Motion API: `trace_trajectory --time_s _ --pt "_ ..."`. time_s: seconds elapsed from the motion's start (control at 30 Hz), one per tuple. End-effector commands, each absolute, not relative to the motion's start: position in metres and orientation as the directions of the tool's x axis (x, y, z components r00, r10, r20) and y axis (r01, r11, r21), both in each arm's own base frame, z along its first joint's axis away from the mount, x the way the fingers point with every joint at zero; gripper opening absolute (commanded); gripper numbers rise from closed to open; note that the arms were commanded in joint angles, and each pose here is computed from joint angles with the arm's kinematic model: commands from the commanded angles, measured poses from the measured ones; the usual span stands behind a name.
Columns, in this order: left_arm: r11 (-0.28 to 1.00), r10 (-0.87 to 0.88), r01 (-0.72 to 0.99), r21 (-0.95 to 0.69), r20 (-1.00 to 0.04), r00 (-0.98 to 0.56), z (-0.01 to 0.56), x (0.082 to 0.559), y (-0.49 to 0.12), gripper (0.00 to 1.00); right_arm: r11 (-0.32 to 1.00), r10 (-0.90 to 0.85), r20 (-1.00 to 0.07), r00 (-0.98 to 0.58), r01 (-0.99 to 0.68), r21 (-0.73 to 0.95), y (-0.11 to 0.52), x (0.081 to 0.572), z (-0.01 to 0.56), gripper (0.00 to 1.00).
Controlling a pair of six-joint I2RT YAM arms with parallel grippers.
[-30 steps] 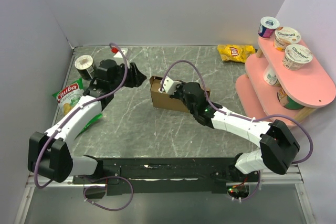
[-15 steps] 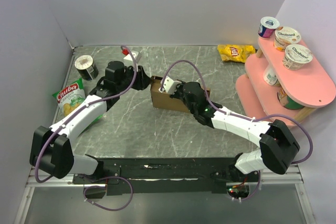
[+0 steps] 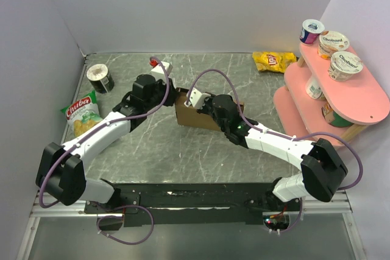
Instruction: Fold the paper box
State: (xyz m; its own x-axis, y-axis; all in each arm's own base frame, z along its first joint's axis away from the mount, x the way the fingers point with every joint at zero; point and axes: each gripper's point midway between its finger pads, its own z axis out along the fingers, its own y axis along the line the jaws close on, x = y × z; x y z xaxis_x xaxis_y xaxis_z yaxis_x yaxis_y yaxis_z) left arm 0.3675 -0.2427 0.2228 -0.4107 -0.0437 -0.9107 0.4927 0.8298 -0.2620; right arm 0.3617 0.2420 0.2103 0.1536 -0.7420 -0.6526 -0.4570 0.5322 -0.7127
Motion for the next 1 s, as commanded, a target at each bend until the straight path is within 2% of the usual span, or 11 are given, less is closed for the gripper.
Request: trace_trajectory --time_s 0.0,0.13,0.37,0.5,0.77,0.97 --pt "0.868 -0.072 0.449 -0.213 -0.948 -0.31 0.25 0.379 -0.242 0.23 0.521 -0.738 -0.67 0.081 -0.563 -0.642 0.248 0.351 0.173 0.06" --pt "0.883 -0.067 0.429 -0.193 -0.954 -0.292 0.251 0.381 -0.239 0.23 0.517 -0.739 -0.669 0.08 -0.57 -0.639 0.25 0.351 0.172 0.06" --pt "0.899 0.009 0.423 -0.11 -0.964 -0.268 0.247 0.377 -0.25 0.07 0.521 -0.739 -0.67 0.075 -0.566 -0.639 0.25 0.352 0.172 0.06" --pt "0.904 0.03 0.42 -0.085 -0.965 -0.26 0.242 0.372 -0.257 0.02 0.521 -0.744 -0.665 0.07 -0.563 -0.642 0.248 0.352 0.17 0.06" --pt "0.902 0.049 0.426 -0.065 -0.966 -0.253 0.235 0.361 -0.267 0.01 0.527 -0.74 -0.669 0.069 -0.557 -0.641 0.247 0.352 0.17 0.06" --pt "0.886 -0.035 0.438 -0.152 -0.964 -0.265 0.24 0.358 -0.277 0.01 0.536 -0.737 -0.673 0.065 -0.55 -0.64 0.245 0.353 0.172 0.06"
